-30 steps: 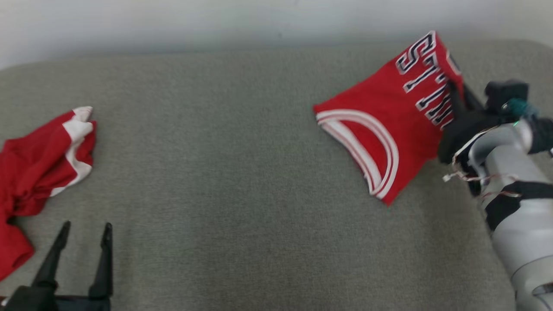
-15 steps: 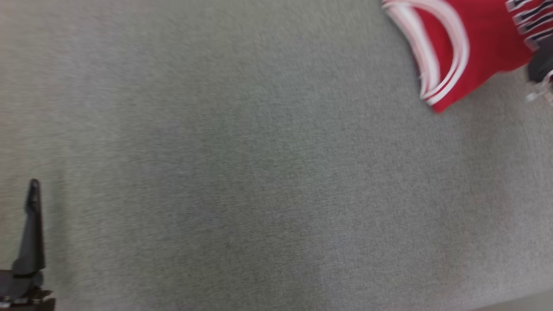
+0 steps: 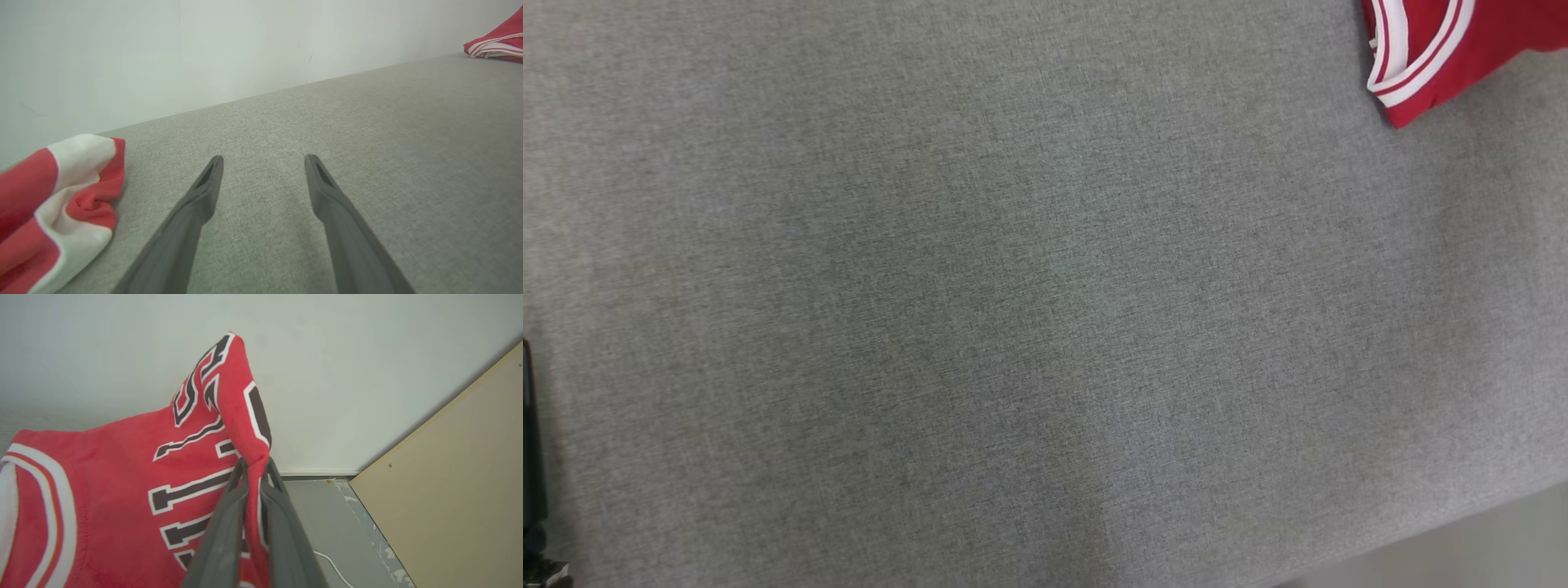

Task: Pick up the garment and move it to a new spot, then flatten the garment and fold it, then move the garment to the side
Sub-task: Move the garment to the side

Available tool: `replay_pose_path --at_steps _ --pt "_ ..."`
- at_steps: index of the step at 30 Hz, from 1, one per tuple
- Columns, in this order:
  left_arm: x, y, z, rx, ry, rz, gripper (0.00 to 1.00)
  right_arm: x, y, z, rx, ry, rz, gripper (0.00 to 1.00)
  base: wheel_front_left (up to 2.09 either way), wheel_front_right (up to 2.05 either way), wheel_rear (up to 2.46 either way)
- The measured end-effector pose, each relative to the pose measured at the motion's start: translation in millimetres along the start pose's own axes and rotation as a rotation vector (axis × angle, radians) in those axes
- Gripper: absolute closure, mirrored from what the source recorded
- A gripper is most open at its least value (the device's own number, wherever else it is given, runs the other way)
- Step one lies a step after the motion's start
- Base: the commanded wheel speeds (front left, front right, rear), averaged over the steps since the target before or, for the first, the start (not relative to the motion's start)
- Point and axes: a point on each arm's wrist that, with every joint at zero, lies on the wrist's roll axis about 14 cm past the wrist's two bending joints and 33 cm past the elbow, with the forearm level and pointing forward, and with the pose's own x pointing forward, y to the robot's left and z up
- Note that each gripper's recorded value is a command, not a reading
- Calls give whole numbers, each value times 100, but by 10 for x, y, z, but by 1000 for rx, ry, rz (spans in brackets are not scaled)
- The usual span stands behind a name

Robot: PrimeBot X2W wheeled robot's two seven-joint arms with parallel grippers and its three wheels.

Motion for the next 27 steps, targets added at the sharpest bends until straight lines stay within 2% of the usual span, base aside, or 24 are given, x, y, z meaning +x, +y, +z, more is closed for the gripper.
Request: replay_pose_path --at_steps 1,2,3,15,27 --pt "8 -7 -14 -2 1 -2 0 -3 1 -3 -10 1 -4 92 0 0 0" --pt "16 -13 -28 -4 3 -4 0 -8 -15 20 -18 -11 -13 41 0 0 0" --pt "21 -15 -38 -4 4 -5 0 -14 -28 46 -27 -24 -20 0 0 0 0" --pt "-4 -80 -10 -32 2 2 0 -219 133 344 -28 -139 -20 0 0 0 0" --pt "-289 -130 148 -93 10 92 0 -868 328 784 104 -326 74 0 0 0 0"
